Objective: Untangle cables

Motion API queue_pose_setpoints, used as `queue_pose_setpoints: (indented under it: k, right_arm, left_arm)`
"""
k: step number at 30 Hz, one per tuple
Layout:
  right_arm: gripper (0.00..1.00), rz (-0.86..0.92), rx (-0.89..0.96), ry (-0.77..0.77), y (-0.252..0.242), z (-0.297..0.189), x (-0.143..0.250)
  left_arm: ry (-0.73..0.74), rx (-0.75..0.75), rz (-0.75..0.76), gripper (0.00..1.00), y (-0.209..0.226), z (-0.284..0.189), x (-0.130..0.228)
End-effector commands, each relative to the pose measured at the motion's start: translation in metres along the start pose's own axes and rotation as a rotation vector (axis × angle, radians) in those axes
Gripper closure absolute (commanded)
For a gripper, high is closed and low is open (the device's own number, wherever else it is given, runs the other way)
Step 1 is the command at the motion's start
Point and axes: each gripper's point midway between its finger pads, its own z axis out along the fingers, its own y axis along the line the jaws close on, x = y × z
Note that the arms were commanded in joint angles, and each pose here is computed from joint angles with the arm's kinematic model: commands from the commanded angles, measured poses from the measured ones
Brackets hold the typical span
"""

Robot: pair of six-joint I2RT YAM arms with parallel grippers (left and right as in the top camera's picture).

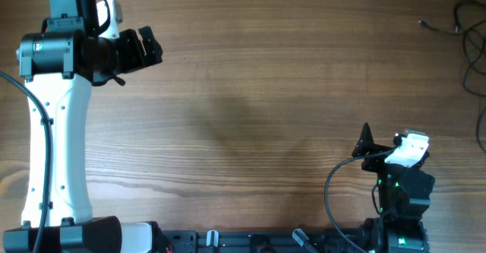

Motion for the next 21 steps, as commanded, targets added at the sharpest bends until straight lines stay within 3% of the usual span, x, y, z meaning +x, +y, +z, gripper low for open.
queue_pose_setpoints:
  k: [1,5,12,21]
  right_arm:
    - [0.00,0.018,0.019,0.005,-0.003,0.000,0.001]
    - [0.00,0.018,0.019,0.000,-0.003,0.000,0.000]
    - [0.00,0.029,0.001,-0.147,0.000,-0.014,-0.030]
    - [0.00,0.010,-0.079,-0.142,0.019,-0.015,-0.028]
  left_arm:
    - [-0.019,0.010,0.021,0.00,-0.002,-0.005,-0.003]
    - [-0.021,0.010,0.023,0.00,-0.002,-0.005,-0.003]
    - [0.018,0.000,0.015,0.00,0.000,-0.005,0.006]
    - [0.014,0.001,0.015,0.00,0.000,-0.005,0.006]
